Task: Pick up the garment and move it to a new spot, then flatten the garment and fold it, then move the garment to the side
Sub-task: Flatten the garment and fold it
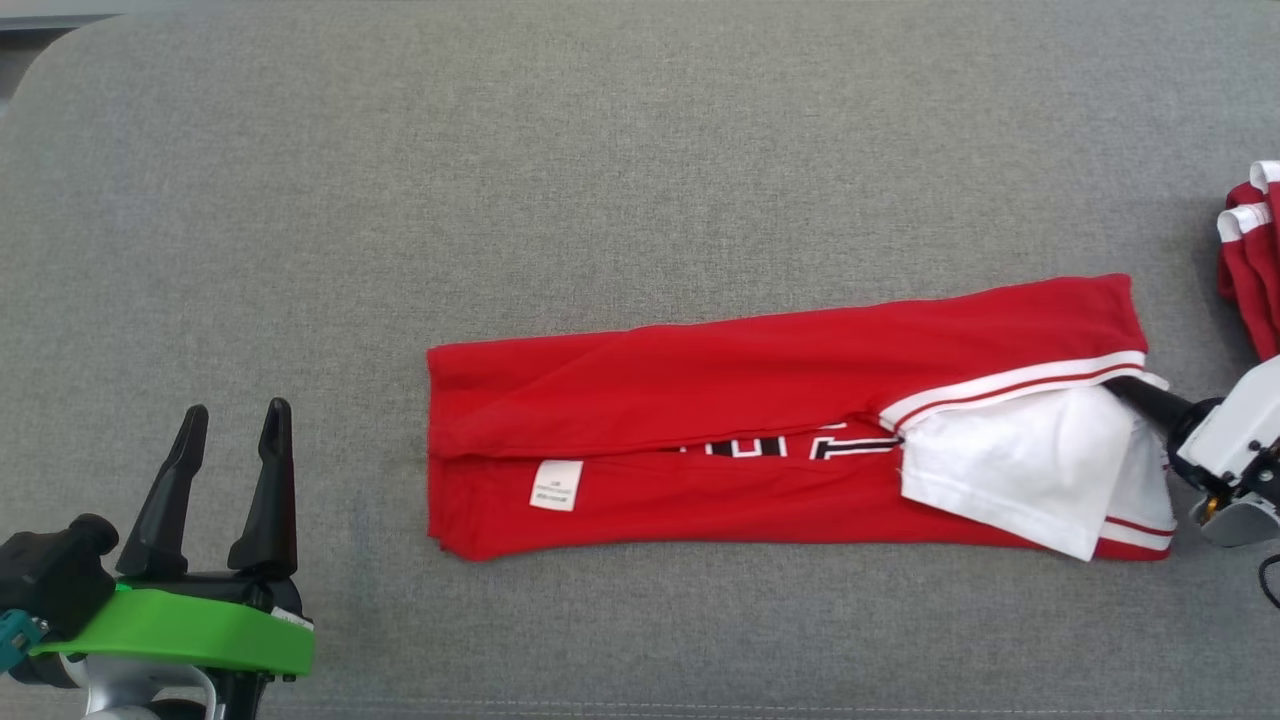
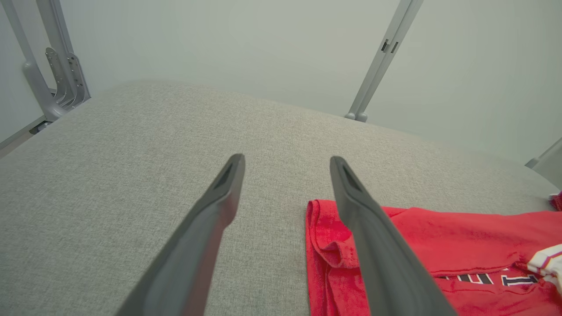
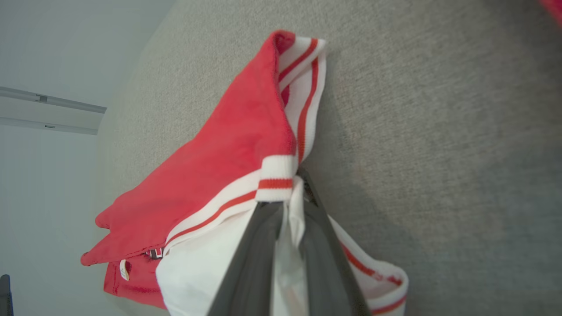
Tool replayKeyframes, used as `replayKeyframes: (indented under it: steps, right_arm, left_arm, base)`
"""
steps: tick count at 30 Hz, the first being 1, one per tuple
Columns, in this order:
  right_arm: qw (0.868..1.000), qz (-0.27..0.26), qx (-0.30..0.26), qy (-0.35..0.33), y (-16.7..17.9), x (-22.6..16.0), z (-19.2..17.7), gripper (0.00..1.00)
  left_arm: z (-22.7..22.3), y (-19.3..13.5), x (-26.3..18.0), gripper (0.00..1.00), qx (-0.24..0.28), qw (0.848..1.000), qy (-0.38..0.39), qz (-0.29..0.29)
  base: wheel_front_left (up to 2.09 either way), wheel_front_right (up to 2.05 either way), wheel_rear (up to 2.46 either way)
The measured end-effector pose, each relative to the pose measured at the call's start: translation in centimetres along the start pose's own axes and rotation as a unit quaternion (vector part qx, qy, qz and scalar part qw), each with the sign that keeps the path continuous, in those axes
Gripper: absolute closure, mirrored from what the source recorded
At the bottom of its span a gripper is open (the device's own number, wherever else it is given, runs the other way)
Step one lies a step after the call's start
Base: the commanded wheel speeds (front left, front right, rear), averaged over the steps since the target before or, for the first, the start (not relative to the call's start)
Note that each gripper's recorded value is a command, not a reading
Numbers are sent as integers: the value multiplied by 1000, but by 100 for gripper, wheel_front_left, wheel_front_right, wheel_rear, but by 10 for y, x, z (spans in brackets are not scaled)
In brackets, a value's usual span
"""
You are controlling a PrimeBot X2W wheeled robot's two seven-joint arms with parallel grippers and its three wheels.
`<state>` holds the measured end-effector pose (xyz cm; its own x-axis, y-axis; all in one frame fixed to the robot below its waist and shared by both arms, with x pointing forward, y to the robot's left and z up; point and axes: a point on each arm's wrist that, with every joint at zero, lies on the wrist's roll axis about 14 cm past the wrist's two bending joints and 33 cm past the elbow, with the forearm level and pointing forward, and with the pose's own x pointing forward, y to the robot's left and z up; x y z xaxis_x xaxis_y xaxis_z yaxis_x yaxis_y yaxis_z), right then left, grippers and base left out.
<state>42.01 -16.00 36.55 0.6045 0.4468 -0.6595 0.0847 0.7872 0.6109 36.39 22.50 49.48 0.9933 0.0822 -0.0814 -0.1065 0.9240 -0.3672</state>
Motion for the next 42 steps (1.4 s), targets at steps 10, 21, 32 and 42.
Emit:
replayKeyframes:
  steps: [10,21,32,42]
  right_arm:
    - [996,65,22,-54,29,-29,36,100]
    - [967,249,-63,0,169,-32,-11,100]
    - [968,239,-50,49,231,10,-81,100]
    - [969,231,-73,57,255,45,-105,100]
  left_arm:
    - [2,-10,1,0,-7,1000,-8,-15]
    - [0,-19,-5,0,-12,999,-4,-29]
    - [11,-18,-15,0,-2,1000,-17,-25]
    - [23,-2,-40,0,10,999,-39,13]
  base:
    - [0,0,0]
    - [0,0,0]
    - [0,0,0]
    - [0,0,0]
